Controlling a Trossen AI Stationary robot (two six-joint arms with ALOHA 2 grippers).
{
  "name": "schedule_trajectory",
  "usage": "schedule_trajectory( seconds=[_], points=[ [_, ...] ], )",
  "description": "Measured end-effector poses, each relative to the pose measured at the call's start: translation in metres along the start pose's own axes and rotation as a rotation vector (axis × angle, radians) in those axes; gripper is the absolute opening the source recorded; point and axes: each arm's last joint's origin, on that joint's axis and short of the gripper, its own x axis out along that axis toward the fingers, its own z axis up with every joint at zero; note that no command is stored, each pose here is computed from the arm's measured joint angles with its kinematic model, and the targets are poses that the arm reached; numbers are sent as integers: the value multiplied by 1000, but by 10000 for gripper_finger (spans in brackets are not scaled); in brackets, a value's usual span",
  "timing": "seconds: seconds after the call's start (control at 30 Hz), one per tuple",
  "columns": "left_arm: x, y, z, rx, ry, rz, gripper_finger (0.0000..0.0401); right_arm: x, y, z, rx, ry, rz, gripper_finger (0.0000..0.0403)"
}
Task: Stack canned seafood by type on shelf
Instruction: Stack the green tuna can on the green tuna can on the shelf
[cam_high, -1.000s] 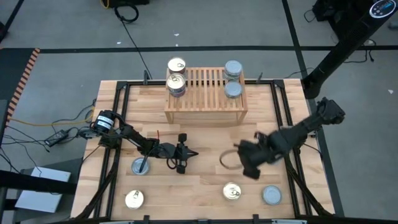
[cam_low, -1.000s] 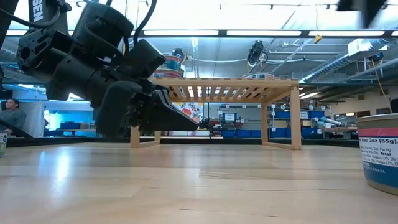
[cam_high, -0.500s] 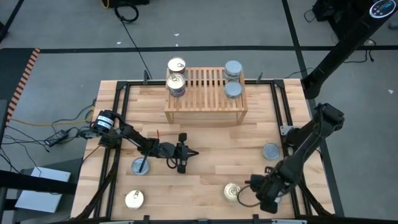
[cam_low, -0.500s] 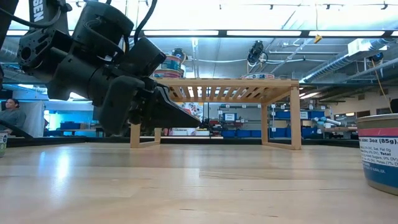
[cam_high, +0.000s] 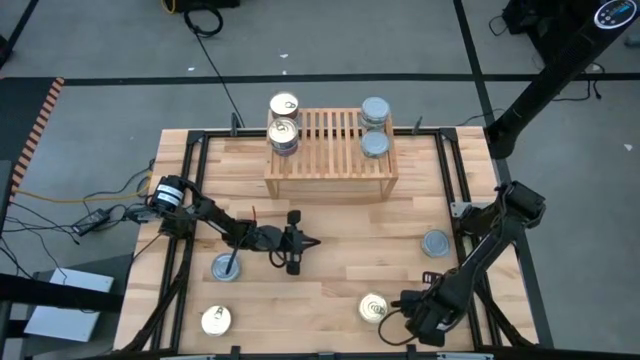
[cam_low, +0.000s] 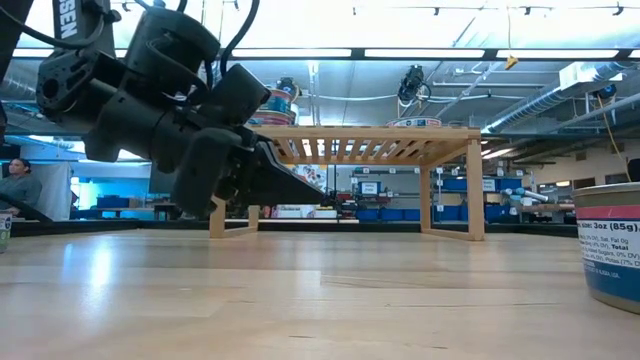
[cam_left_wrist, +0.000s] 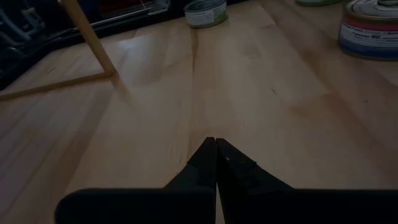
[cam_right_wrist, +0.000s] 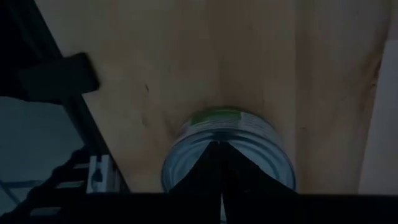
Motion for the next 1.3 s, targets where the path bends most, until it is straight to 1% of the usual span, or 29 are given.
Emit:
schedule_trajectory(
  seconds=[0.17, 0.5, 0.6, 0.67, 0.8, 1.07, 1.3],
  points=[
    [0, 0, -1, 0, 7, -1, 5, 2, -3, 1, -2, 7, -30, 5],
    [-1, -4, -2, -16, 21, -17, 5, 5, -3, 1, -26, 32, -30, 5],
    [-1, -5, -2, -19, 21, -19, 5, 7, -4, 3, -42, 19, -57, 5],
    [-2, -6, -2, -20, 24, -22, 5, 8, -6, 4, -47, 15, -65, 5],
    [-3, -9, -2, -17, 29, -32, 5, 10, -16, 9, -15, 20, -93, 5],
    [-4, -13, -2, -14, 27, -43, 5, 5, -36, 27, 0, -51, -220, 5],
    [-4, -13, -2, -28, 27, -42, 5, -3, -59, 56, -12, -154, -310, 5]
  ],
)
